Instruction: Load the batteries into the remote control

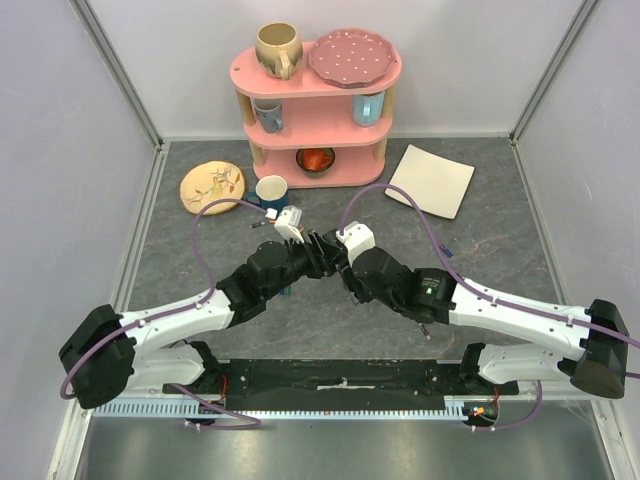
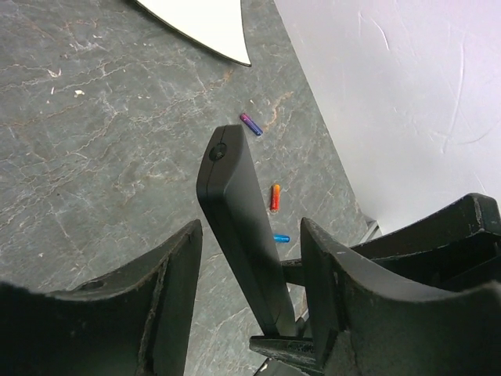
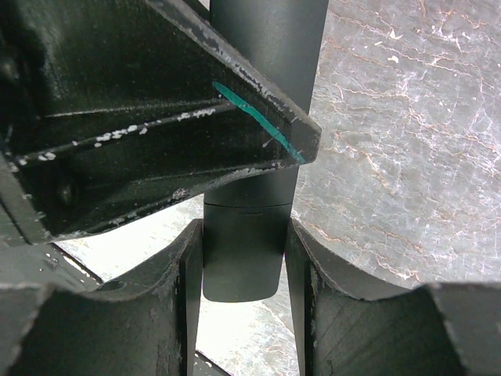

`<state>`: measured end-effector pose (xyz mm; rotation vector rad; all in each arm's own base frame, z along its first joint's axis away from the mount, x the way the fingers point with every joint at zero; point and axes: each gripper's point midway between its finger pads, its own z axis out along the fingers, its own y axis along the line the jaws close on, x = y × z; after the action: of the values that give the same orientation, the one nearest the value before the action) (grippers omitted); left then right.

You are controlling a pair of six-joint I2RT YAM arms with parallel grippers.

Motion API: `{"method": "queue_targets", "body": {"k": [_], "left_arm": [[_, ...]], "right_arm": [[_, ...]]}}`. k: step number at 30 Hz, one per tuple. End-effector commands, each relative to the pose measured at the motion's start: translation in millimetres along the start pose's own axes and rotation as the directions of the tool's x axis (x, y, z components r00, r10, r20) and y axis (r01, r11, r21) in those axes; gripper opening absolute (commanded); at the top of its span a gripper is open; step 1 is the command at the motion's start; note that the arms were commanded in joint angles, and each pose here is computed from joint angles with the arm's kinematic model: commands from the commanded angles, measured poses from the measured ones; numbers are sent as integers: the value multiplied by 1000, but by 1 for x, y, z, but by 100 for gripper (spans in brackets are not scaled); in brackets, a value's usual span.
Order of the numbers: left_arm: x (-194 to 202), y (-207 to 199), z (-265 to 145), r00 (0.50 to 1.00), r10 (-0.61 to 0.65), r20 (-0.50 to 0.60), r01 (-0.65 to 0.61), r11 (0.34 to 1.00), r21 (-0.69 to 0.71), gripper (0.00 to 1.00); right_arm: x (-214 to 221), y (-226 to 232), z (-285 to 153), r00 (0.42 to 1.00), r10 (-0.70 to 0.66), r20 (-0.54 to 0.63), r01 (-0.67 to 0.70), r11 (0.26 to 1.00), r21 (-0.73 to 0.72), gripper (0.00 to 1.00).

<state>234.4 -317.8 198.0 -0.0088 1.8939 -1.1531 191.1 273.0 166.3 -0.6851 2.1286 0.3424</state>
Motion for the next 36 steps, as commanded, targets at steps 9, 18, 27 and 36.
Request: {"method": "queue_targets", "body": {"k": [9,18,27,36], "left_arm": [[-13,-20,7,998,-25,54,22,998,55,50],[-6,-19,10,999,-30,36,28,998,58,34],[-5,-14,10,998,-36,44,34,998,49,3],[-14,0,7,994,-28,109,29,1000,-8,2]], "right_arm": [[-25,4,-9,996,42,75,-41,999,-16,32],[-23,6,-9,996,51,75,-49,998,-26,32],[-21,6,-10,996,56,72,-54,998,-30,37],[-29,13,-27,994,83,78,-75,993,-95,79]]}}
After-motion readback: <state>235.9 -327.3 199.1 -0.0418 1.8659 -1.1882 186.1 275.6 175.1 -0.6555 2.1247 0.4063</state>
